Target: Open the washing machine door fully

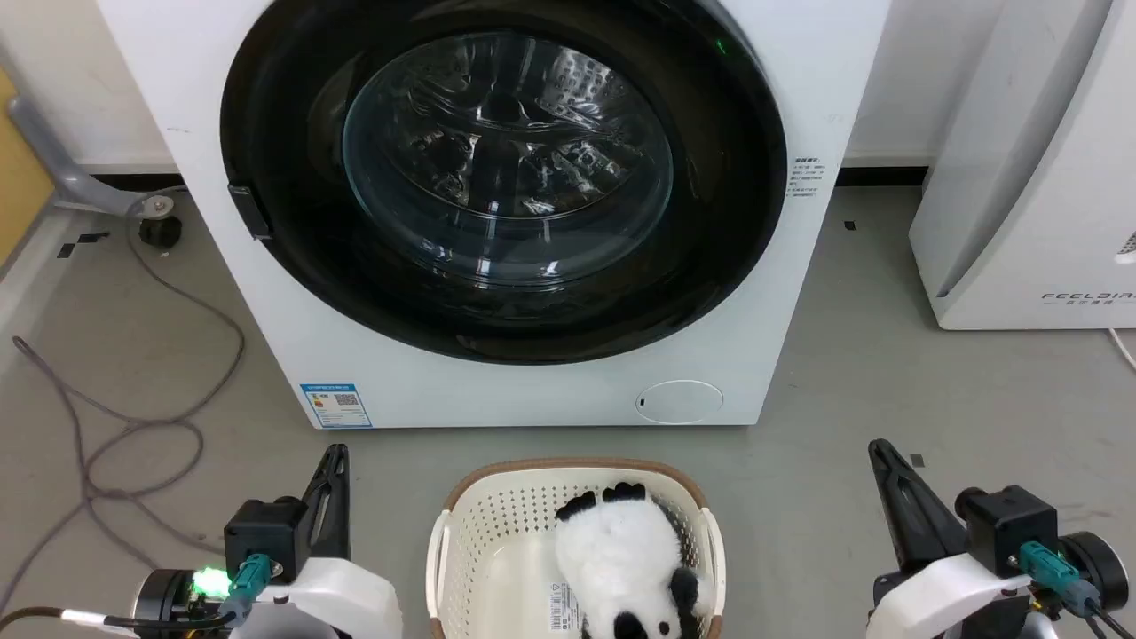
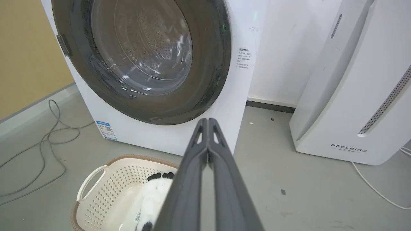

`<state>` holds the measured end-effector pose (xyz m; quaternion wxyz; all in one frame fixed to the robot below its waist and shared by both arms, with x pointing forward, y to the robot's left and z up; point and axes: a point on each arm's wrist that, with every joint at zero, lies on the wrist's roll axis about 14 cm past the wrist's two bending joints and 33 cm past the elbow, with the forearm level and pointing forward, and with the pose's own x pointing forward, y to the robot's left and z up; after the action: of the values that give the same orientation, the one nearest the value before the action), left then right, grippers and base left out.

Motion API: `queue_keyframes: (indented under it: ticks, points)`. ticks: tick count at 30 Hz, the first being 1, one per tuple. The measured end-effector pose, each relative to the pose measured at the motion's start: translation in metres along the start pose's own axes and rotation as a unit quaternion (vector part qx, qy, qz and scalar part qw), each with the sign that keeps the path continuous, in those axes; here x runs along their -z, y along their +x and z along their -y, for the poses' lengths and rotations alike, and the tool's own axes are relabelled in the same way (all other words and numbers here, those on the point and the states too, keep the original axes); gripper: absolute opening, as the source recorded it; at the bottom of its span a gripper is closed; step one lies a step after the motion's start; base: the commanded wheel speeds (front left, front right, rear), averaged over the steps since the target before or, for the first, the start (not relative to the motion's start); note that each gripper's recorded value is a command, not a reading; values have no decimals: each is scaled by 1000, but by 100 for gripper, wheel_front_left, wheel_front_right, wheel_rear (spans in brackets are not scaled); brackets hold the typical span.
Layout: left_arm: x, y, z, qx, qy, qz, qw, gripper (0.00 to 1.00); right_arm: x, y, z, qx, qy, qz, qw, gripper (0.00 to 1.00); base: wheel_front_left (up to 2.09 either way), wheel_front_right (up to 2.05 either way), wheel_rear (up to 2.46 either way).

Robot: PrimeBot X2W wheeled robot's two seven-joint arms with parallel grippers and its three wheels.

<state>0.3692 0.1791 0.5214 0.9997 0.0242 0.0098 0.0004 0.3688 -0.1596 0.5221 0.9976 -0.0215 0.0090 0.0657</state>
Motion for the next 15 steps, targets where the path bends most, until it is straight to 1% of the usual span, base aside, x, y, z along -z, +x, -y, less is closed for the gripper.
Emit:
queue_keyframes:
  ticks: [15]
  points:
    - [0, 0, 0, 0, 0, 0, 1000, 0, 0, 0, 0, 0, 0, 0, 1000, 0, 0, 0, 0]
